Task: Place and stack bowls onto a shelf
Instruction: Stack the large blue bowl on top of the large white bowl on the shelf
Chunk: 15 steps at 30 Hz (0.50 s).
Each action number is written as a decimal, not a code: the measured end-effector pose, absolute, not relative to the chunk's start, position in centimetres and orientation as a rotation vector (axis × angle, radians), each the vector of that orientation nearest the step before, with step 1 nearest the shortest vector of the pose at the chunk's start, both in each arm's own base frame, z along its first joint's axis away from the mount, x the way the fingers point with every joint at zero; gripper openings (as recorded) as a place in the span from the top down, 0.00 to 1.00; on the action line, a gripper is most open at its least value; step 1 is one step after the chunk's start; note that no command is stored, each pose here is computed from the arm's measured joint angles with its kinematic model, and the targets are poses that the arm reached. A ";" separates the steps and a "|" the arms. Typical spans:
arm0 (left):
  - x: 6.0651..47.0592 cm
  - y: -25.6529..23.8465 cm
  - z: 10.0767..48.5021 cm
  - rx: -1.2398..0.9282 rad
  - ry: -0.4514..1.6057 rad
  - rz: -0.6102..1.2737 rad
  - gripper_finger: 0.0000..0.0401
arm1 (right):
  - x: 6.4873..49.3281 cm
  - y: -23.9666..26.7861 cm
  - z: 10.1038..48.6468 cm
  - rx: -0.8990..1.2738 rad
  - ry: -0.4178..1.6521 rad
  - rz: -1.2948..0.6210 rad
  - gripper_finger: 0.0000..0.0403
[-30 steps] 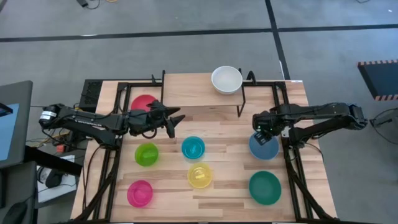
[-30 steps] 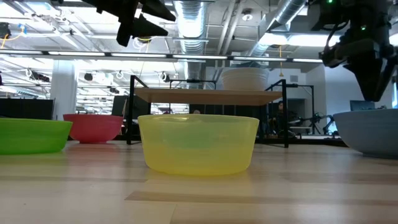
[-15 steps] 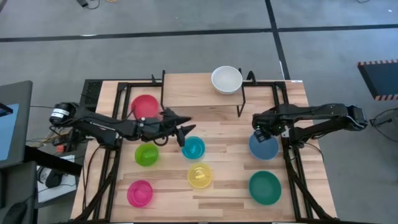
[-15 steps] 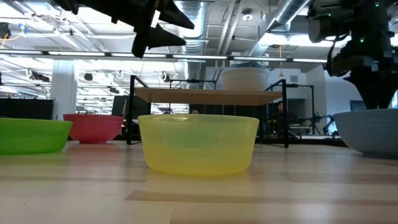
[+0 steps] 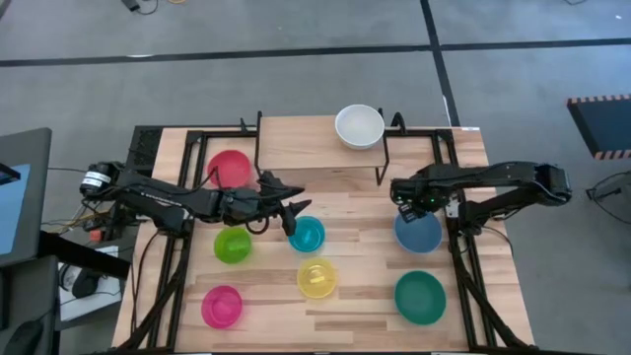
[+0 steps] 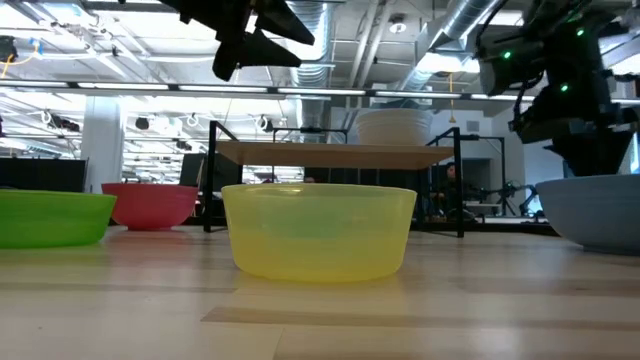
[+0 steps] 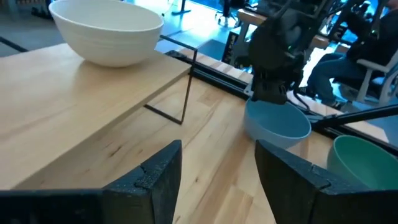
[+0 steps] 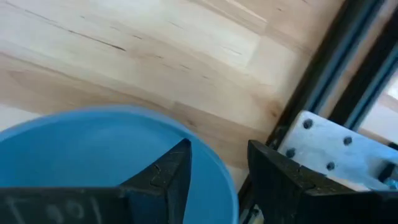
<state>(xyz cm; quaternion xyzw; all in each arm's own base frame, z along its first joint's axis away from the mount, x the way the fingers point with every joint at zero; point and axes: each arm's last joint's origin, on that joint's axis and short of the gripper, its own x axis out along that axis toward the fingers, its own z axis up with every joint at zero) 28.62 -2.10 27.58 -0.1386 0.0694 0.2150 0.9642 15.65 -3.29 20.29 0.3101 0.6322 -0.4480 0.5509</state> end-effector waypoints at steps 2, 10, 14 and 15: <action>28.7 -2.1 27.7 -0.286 0.136 0.428 0.53 | 16.1 -3.5 19.8 0.718 1.512 -1.044 0.56; 28.5 -2.8 27.3 -0.320 0.170 0.414 0.53 | 17.7 -3.6 18.2 0.695 1.571 -0.964 0.63; 28.4 -3.0 26.9 -0.320 0.206 0.425 0.53 | 18.3 -3.3 17.6 0.695 1.587 -0.933 0.75; 28.3 -3.0 26.8 -0.320 0.217 0.428 0.53 | 18.4 -3.3 17.6 0.696 1.580 -0.929 0.79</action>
